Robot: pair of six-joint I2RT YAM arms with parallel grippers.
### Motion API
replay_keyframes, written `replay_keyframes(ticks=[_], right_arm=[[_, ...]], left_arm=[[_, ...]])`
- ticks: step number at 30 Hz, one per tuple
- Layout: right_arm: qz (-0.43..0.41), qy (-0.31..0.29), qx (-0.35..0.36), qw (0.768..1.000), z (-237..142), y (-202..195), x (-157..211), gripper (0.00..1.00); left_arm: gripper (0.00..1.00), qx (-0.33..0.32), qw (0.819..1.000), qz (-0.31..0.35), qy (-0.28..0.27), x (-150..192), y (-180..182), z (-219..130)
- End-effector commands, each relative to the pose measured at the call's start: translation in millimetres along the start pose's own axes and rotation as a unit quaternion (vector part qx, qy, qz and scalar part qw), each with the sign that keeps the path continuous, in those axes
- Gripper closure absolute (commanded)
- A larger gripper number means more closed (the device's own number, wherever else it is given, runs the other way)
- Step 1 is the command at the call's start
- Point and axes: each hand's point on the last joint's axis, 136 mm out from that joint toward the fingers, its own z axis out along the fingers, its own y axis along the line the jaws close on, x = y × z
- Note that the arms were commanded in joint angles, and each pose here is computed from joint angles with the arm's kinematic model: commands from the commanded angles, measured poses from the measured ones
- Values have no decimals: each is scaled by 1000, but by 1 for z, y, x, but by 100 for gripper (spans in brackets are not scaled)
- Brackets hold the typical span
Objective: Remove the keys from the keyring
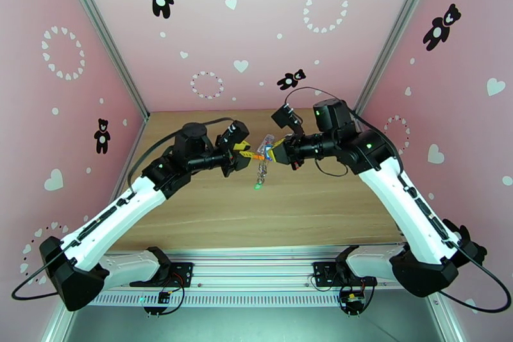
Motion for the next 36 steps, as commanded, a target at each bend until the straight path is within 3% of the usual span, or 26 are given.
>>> replay_keyframes(ticks=[1, 6, 12, 16, 21, 25, 36], right_arm=[[85, 64, 27, 994, 2, -9, 20, 100], [130, 106, 29, 985, 10, -13, 28, 100], [165, 90, -1, 982, 25, -12, 13, 100], [173, 92, 27, 980, 28, -22, 12, 100], [198, 81, 12, 977, 36, -21, 4, 100], [180, 88, 6, 980, 33, -17, 5, 100], [125, 139, -24, 982, 30, -7, 28, 100]], left_arm=[[57, -24, 997, -11, -68, -17, 1, -17], [49, -12, 996, -28, -80, -1, -5, -18], [35, 42, 994, -49, -88, 7, -21, -5], [27, 32, 994, -59, -90, 14, -17, 1], [23, 30, 994, -61, -91, 19, -19, 10], [22, -23, 993, -71, -90, 29, -1, 13], [33, -29, 996, -47, -74, 36, -3, 6]])
